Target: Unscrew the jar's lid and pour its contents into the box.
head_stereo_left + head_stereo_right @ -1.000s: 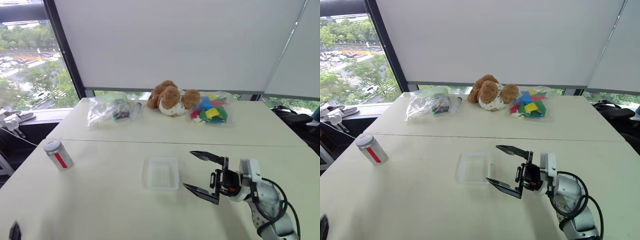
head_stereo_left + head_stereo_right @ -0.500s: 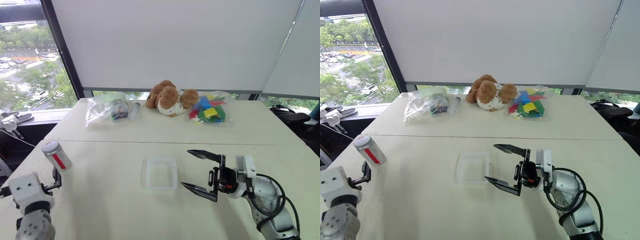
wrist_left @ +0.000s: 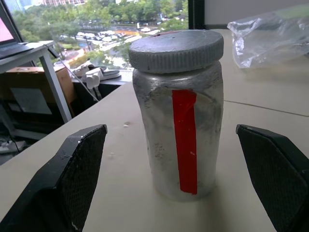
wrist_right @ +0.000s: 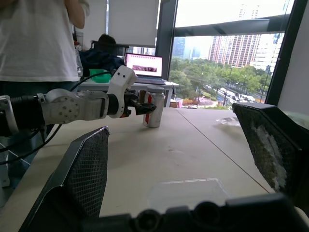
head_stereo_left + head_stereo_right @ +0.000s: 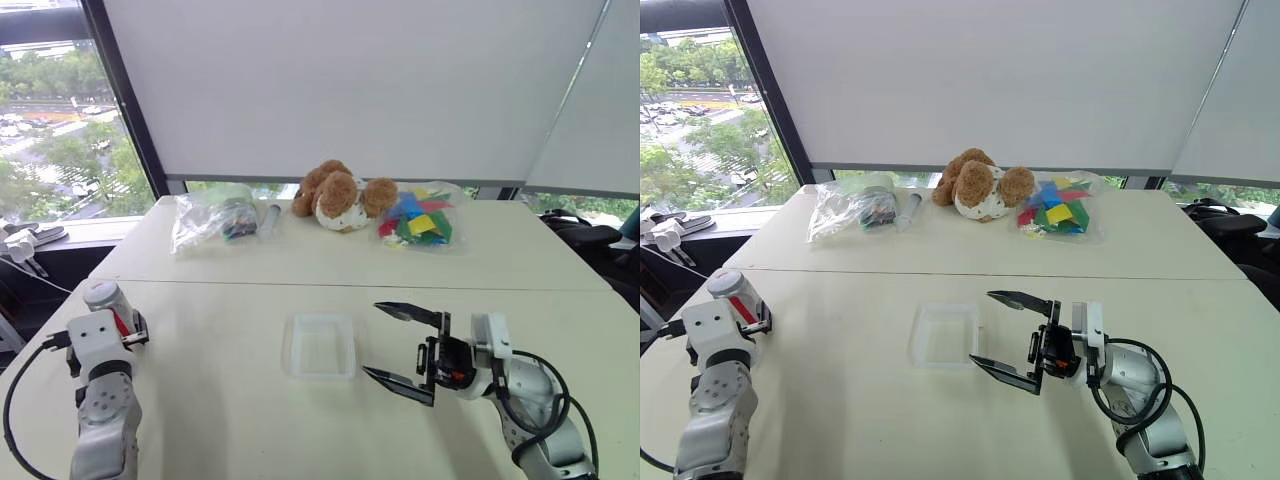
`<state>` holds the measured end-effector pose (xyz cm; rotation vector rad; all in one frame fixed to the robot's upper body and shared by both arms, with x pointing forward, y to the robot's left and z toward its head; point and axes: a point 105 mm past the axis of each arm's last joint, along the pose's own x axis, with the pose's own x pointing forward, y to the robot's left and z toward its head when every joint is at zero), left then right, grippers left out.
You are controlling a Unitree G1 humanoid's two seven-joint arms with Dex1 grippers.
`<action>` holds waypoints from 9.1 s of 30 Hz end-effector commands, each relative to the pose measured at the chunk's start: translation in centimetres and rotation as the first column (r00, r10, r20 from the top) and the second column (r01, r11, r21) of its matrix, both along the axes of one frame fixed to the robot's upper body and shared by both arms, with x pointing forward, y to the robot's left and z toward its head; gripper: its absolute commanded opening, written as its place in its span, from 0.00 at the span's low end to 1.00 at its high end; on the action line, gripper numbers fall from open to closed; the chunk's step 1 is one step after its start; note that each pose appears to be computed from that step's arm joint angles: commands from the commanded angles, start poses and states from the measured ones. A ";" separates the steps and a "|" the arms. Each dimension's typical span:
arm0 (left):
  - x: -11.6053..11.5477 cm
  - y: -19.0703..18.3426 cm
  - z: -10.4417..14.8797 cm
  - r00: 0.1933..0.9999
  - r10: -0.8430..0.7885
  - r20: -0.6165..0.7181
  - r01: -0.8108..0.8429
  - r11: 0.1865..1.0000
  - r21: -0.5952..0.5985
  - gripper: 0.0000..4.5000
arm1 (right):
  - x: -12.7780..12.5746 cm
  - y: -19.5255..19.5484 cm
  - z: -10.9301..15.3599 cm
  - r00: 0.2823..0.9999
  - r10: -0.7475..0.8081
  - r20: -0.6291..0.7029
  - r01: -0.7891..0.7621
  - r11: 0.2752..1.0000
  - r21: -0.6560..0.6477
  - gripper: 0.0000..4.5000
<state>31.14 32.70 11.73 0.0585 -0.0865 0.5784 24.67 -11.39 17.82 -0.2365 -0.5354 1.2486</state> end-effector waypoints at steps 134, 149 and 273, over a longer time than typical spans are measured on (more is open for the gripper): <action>-3.7 -25.9 7.1 -0.345 -0.928 -0.144 0.908 -0.368 0.198 0.48 | 4.7 9.0 7.5 0.949 0.149 -0.279 -0.216 0.950 -0.225 0.98; -3.8 -25.2 6.8 -0.332 -0.928 -0.170 0.912 -0.362 0.192 0.48 | 6.4 4.9 7.2 0.944 0.072 -0.322 -0.149 0.964 -0.219 0.98; -0.6 -19.4 9.5 -0.220 -0.969 -0.114 0.969 -0.231 0.089 0.48 | 9.6 -16.8 -9.0 0.694 -0.612 -0.379 0.560 0.790 -0.249 0.51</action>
